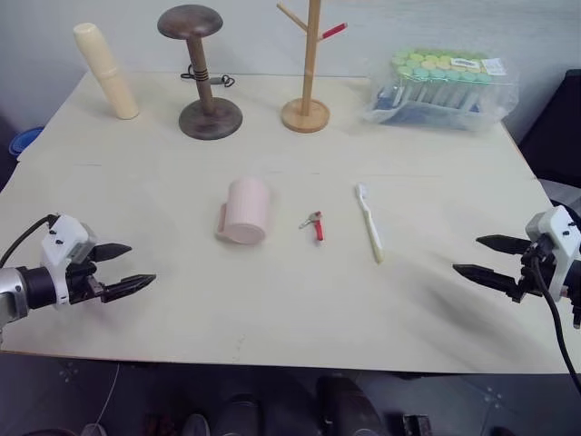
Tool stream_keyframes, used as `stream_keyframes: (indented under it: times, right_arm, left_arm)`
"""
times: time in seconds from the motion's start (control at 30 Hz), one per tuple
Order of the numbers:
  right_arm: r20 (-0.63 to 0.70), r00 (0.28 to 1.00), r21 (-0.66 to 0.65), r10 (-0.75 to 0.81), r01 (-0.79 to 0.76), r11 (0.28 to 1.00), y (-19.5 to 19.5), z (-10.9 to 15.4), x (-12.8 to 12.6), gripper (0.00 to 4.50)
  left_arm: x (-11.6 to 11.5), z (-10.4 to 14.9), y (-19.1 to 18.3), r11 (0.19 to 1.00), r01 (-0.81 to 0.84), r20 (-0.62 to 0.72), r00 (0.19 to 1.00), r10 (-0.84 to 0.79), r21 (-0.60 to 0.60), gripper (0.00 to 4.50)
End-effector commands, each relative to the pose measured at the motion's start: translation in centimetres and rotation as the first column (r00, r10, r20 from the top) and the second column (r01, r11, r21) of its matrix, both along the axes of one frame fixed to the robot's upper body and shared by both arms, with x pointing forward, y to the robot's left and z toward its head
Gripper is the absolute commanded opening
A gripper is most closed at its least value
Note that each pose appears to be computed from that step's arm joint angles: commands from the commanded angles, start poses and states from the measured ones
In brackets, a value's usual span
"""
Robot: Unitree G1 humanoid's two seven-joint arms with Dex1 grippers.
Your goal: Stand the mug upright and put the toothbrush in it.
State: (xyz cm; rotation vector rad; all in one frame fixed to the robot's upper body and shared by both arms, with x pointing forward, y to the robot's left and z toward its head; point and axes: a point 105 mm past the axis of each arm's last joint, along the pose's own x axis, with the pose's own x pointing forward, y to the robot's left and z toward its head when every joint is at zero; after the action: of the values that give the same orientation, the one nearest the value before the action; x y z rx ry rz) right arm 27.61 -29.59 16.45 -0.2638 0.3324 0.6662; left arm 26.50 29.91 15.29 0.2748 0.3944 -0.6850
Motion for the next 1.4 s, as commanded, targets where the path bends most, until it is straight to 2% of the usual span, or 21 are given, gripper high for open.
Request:
stream_keyframes:
  times: [0.03,0.2,0.4,0.5,0.57,0.63,0.73,0.83,0.9,1.1,1.4]
  right_arm:
    - [0.044,0.999,0.0,0.019,-0.019,1.0,0.8,1.2,0.0,4.47]
    - [0.056,0.996,0.0,0.075,-0.075,0.997,2.4,2.0,0.0,4.47]
    - [0.062,0.996,-0.023,0.059,-0.057,0.998,2.2,1.9,0.2,4.47]
    - [0.048,0.993,0.029,0.104,-0.105,0.994,4.9,2.3,-0.1,4.47]
    - [0.054,0.988,0.125,0.142,-0.148,0.981,9.8,2.3,0.1,4.47]
    - [0.058,0.991,0.193,0.122,-0.131,0.973,13.0,2.4,0.5,4.47]
    - [0.021,0.998,0.31,0.064,-0.068,0.948,16.2,2.3,1.2,4.47]
    - [-0.012,0.999,0.269,0.045,-0.041,0.962,18.8,0.8,1.6,4.47]
    - [-0.011,1.0,0.251,-0.005,0.008,0.968,19.1,0.1,2.9,4.47]
    - [-0.041,0.998,0.324,-0.041,0.052,0.945,21.5,-0.9,5.3,4.47]
    - [-0.046,0.996,0.3,-0.083,0.093,0.95,23.6,-3.8,8.0,4.47]
  left_arm:
    - [-0.3,1.4,-0.8,0.999,0.032,0.045,0.999,-0.031,-0.02,4.5]
    - [0.1,2.3,-1.5,0.998,0.036,0.066,0.997,-0.032,-0.058,4.5]
    - [0.1,1.8,-1.7,0.998,0.052,0.049,0.998,-0.05,-0.038,4.5]
    - [-0.1,2.9,-3.4,0.988,0.1,0.041,0.995,-0.095,-0.117,4.5]
    - [-1.0,5.1,-6.4,0.945,0.241,0.021,0.97,-0.242,-0.223,4.5]
    - [-2.1,6.6,-8.5,0.9,0.354,-0.005,0.93,-0.367,-0.254,4.5]
    - [-3.4,7.6,-10.2,0.854,0.465,-0.051,0.871,-0.488,-0.233,4.5]
    - [-4.3,7.6,-10.7,0.82,0.554,-0.115,0.814,-0.57,-0.146,4.5]
    - [-4.4,8.1,-10.7,0.803,0.582,-0.129,0.793,-0.596,-0.13,4.5]
    - [-3.3,9.3,-10.5,0.791,0.606,-0.119,0.782,-0.612,-0.09,4.5]
    - [-2.9,9.8,-11.4,0.773,0.63,-0.088,0.768,-0.634,-0.074,4.5]
